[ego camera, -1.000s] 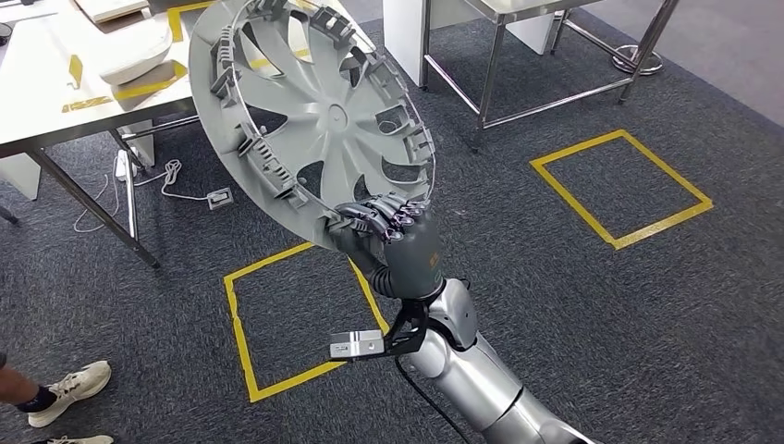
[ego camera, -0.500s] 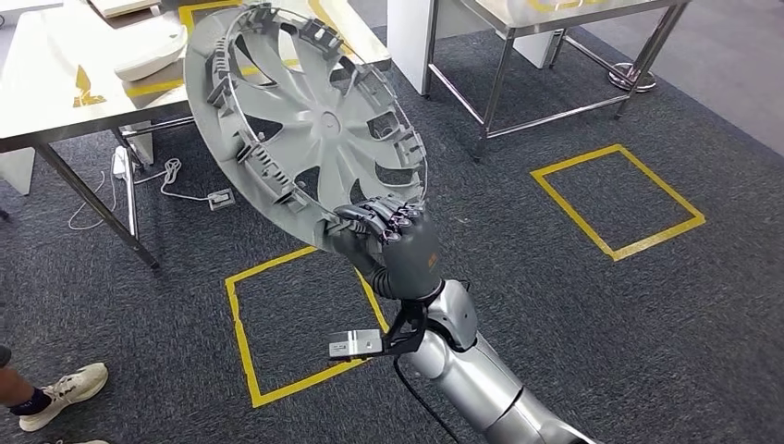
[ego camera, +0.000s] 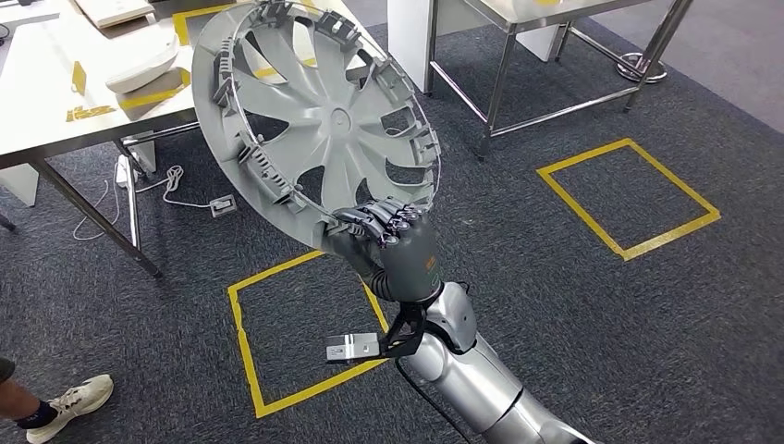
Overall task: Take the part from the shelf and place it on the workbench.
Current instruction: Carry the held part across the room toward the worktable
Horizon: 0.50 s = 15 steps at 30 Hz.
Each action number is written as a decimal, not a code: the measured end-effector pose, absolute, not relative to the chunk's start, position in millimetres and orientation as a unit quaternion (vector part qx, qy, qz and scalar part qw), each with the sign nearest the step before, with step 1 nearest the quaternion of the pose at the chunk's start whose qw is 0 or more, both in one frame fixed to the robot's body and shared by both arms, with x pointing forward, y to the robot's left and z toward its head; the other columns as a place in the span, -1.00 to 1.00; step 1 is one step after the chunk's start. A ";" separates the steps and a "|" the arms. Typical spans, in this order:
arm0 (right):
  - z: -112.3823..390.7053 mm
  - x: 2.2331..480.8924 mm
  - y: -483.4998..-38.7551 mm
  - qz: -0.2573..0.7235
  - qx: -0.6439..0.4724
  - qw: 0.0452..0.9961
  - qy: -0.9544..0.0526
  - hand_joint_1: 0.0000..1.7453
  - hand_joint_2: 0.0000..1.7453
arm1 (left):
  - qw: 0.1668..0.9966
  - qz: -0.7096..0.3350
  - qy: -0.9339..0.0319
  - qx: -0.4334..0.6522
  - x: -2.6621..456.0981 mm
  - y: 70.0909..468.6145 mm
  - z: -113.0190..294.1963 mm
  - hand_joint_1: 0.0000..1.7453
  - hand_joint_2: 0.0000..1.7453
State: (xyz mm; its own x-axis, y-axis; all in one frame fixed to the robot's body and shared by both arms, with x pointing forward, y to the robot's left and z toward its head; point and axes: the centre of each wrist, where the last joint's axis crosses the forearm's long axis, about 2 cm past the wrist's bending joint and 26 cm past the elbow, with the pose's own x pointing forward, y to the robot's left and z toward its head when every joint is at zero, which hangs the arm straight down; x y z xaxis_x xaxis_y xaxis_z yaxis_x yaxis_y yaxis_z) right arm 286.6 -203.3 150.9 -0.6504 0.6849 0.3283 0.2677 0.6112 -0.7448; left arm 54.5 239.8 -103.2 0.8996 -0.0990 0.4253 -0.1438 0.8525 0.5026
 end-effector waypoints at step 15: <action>149.5 284.8 -203.2 0.332 -0.277 0.310 -0.846 1.00 1.00 | 0.936 0.015 -0.223 0.271 57.8 239.5 -102.7 -1.00 1.00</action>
State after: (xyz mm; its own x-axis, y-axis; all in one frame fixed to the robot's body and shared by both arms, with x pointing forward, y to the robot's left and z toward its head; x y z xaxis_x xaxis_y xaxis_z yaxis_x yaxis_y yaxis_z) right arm 284.8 -203.2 149.5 -0.6540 0.6755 0.3406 0.2632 0.6253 -0.7347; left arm 57.8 239.5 -102.7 0.9002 -0.0935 0.4254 -0.1486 0.8522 0.5017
